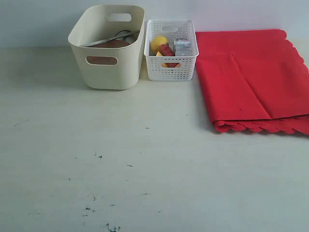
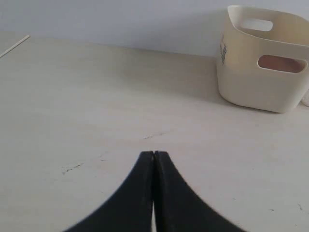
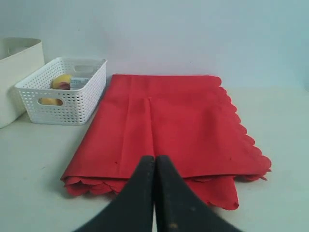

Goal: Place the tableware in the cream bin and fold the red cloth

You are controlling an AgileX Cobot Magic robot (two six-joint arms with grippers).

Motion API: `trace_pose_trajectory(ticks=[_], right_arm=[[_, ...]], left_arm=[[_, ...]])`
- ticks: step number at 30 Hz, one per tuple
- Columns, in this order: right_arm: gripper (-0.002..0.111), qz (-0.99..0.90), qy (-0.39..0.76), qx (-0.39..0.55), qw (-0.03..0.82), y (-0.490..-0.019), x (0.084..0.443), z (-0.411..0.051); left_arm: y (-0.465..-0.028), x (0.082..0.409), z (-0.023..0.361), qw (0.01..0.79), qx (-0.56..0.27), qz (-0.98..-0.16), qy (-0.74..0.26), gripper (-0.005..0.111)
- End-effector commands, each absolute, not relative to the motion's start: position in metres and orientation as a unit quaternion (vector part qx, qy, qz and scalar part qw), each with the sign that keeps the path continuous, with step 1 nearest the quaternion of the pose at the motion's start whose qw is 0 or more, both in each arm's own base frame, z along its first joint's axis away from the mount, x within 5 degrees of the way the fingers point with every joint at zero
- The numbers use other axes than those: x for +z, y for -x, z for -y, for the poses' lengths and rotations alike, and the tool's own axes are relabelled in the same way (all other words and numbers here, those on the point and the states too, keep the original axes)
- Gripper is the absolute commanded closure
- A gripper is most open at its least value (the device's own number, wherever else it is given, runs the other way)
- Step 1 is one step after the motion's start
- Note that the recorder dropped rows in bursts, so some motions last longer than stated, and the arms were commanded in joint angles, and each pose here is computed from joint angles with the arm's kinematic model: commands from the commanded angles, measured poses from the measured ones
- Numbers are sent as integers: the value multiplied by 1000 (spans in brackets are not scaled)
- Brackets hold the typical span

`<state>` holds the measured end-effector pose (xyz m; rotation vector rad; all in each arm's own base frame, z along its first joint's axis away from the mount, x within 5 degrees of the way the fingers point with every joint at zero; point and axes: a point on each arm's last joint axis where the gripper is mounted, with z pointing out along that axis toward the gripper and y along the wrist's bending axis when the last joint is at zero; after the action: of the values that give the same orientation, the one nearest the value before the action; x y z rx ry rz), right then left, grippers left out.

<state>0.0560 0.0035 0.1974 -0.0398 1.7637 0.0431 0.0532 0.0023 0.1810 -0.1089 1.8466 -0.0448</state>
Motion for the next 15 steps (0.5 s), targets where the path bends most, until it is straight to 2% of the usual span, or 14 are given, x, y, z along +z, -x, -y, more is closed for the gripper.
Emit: trace_pose_trajectory(ticks=[1, 15], right_arm=[[108, -765, 17, 15, 643, -55, 190, -3], [108, -770, 16, 17, 638, -55, 188, -3]], left_arm=[[-53, 181, -2, 606, -17, -794, 45, 107], [-53, 181, -2, 606, -17, -794, 45, 107]])
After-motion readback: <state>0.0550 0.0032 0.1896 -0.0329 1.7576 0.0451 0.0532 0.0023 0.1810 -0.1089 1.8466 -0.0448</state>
